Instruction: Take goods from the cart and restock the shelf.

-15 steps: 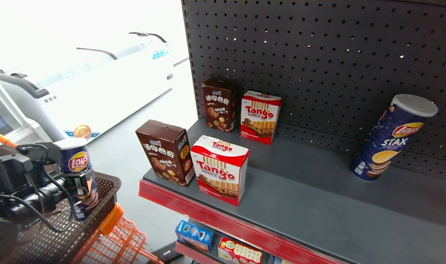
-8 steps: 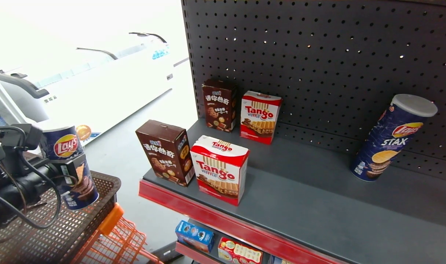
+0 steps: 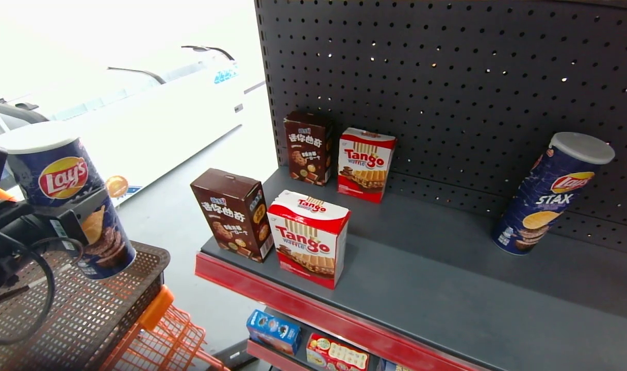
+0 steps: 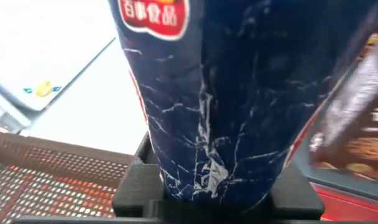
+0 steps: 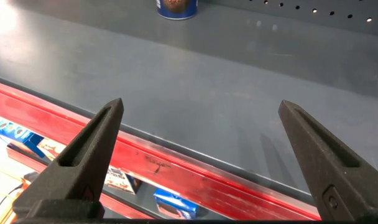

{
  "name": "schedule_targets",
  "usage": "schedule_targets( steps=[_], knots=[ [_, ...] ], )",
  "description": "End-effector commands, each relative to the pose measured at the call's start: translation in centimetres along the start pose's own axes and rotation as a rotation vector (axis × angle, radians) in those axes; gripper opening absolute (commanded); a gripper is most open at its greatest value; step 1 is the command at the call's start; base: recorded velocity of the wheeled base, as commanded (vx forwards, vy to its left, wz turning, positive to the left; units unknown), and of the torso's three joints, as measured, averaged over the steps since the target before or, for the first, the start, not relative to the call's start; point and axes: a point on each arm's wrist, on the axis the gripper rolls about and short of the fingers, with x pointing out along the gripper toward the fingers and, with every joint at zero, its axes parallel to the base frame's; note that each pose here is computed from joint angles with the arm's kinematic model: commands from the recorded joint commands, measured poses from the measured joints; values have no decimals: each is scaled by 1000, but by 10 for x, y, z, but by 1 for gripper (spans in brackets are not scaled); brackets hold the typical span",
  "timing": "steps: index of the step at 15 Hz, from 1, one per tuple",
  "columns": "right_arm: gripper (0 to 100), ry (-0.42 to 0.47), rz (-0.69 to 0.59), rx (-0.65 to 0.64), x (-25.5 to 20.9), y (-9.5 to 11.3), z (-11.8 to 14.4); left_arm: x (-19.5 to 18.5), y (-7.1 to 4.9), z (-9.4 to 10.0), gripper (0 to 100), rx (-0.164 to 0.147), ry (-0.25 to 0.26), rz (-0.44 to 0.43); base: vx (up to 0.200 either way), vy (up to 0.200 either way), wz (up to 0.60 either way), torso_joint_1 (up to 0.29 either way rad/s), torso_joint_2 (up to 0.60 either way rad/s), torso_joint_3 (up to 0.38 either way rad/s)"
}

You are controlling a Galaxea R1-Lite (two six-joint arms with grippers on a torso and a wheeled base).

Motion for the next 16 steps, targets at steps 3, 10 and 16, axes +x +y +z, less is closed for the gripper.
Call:
schedule_targets(
  steps=[3,10,16],
  knots=[
    [100,1,0,-1,0,0,0,-21,-25,12,0,-2,-80,-128,0,0,0,0,0,0],
    [100,-1,0,-1,0,0,0,-58,-36,-4,0,-16,-74,-190,0,0,0,0,0,0],
    [100,-1,0,-1,0,0,0,-52,-38,-2,0,-31,-66,-204,0,0,0,0,0,0]
  ],
)
